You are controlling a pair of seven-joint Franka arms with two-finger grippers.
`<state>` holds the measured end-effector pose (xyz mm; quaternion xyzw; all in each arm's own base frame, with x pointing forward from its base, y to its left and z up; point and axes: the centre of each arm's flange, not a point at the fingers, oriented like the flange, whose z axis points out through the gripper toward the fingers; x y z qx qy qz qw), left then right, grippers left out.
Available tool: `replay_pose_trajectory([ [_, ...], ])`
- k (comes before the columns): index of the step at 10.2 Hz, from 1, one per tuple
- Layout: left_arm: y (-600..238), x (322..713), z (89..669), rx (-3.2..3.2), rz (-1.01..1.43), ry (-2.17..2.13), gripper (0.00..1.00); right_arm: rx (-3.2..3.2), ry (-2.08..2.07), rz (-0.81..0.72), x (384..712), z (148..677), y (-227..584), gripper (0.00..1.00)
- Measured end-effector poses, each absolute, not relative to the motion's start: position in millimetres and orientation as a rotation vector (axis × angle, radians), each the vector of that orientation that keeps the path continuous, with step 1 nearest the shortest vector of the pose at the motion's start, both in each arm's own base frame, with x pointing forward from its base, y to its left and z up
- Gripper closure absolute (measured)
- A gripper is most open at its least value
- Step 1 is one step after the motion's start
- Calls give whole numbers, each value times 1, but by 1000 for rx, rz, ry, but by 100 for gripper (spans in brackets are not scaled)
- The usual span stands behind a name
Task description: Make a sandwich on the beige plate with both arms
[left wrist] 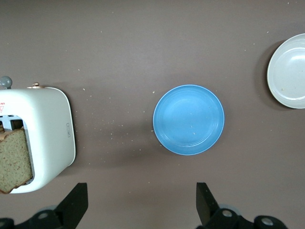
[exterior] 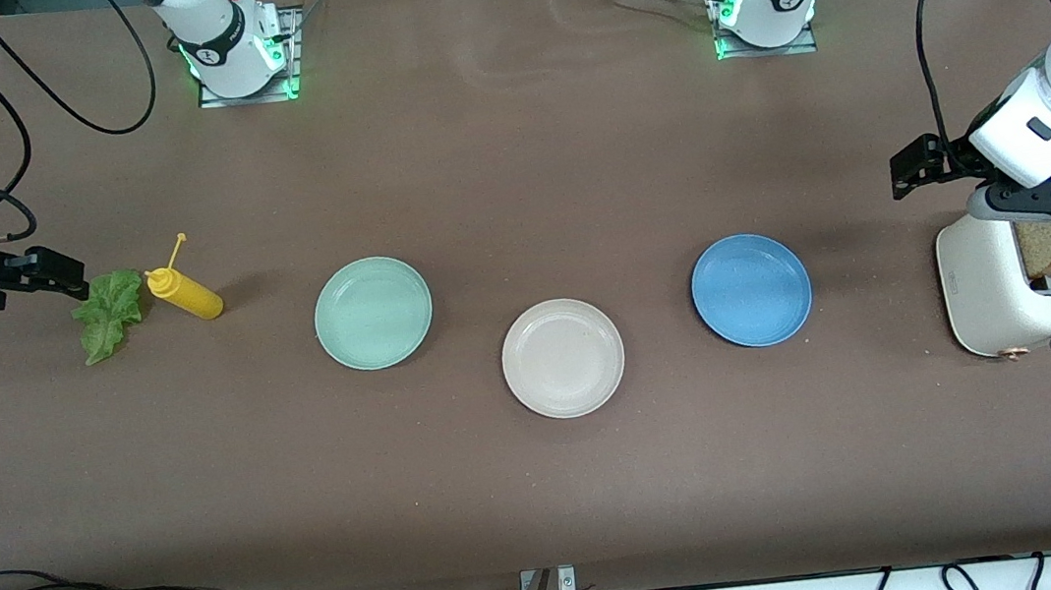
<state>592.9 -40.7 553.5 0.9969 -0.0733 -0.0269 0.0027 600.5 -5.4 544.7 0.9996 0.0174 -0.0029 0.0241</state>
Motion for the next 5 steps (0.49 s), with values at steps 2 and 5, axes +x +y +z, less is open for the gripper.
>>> replay_pose_trajectory([
  [2,-40,593,553,3127,-85,-229,0,3093,54,-9,600,545,-5,0],
  [5,-38,593,553,3127,-85,-222,0,3093,54,-9,600,545,-5,0],
])
